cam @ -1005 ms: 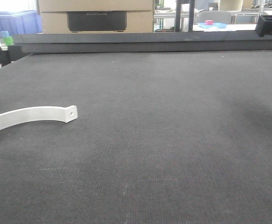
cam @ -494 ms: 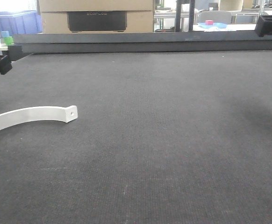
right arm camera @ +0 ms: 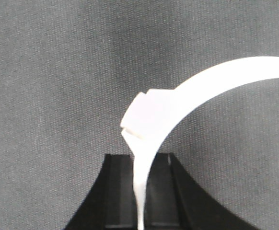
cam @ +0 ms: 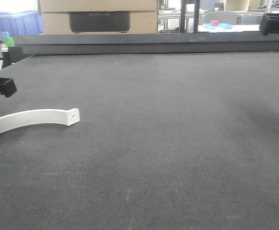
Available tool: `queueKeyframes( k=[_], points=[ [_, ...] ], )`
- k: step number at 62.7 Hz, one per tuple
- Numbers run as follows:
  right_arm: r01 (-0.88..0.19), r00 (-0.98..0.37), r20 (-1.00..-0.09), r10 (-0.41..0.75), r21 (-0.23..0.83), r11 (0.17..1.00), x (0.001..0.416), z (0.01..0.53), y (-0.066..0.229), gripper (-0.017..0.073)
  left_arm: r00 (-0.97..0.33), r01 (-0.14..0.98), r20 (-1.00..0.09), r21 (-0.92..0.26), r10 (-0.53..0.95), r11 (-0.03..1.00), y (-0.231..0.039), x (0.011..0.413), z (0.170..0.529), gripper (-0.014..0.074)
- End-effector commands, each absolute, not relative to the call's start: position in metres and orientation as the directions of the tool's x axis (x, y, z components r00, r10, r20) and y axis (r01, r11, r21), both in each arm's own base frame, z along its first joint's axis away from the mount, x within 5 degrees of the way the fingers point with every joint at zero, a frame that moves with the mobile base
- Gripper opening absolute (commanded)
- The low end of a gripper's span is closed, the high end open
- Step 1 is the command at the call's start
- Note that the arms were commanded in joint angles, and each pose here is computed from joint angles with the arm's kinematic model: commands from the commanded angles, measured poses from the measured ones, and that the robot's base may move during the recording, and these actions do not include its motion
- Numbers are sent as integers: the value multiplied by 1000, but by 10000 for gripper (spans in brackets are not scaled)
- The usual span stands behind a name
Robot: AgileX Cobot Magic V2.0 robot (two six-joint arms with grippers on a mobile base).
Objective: Grab PVC pipe and place in blue bin
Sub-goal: 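Close both grippers on the white curved pipe and lift it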
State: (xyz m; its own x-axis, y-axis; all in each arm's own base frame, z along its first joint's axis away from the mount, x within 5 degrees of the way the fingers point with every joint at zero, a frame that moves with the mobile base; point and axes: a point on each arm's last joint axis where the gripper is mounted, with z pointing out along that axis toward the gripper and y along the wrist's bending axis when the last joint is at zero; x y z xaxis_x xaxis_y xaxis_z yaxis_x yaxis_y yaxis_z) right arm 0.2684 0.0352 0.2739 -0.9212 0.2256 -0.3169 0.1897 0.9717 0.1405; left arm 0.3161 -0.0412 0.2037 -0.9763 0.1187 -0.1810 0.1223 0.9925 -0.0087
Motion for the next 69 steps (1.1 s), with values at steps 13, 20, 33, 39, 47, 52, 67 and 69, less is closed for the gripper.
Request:
queueKeyframes(
  k=[13, 20, 33, 39, 47, 52, 67, 69],
  points=[
    [171, -909, -358, 211, 140, 975, 269, 279, 35, -168, -980, 122, -158, -17, 118, 992, -43, 313, 199, 168],
    [171, -908, -362, 212, 141, 975, 270, 280, 35, -168, -984, 121, -133, -17, 118, 992, -43, 310, 191, 136],
    [170, -904, -371, 212, 144, 975, 271, 280, 35, -168, -986, 121, -120, -17, 118, 992, -43, 309, 191, -6],
    [169, -903, -374, 212, 145, 975, 271, 280, 35, -168, -988, 121, -104, -22, 118, 992, -44, 308, 191, -111],
    [172, -909, -358, 214, 145, 974, 270, 280, 35, -168, -990, 113, -90, -36, 110, 993, -45, 306, 199, -111],
    [174, -913, -347, 213, 141, 975, 267, 281, 35, -168, -990, 109, -95, -47, 104, 993, -45, 305, 211, -111],
    [158, -907, -370, 201, 143, 977, 257, 294, 34, -168, -971, 87, -233, -147, 51, 985, -51, 286, 266, -111],
    [141, -903, -387, 186, 142, 980, 255, 298, 33, -168, -965, 87, -257, -163, 43, 983, -51, 282, 274, -111]
  ],
)
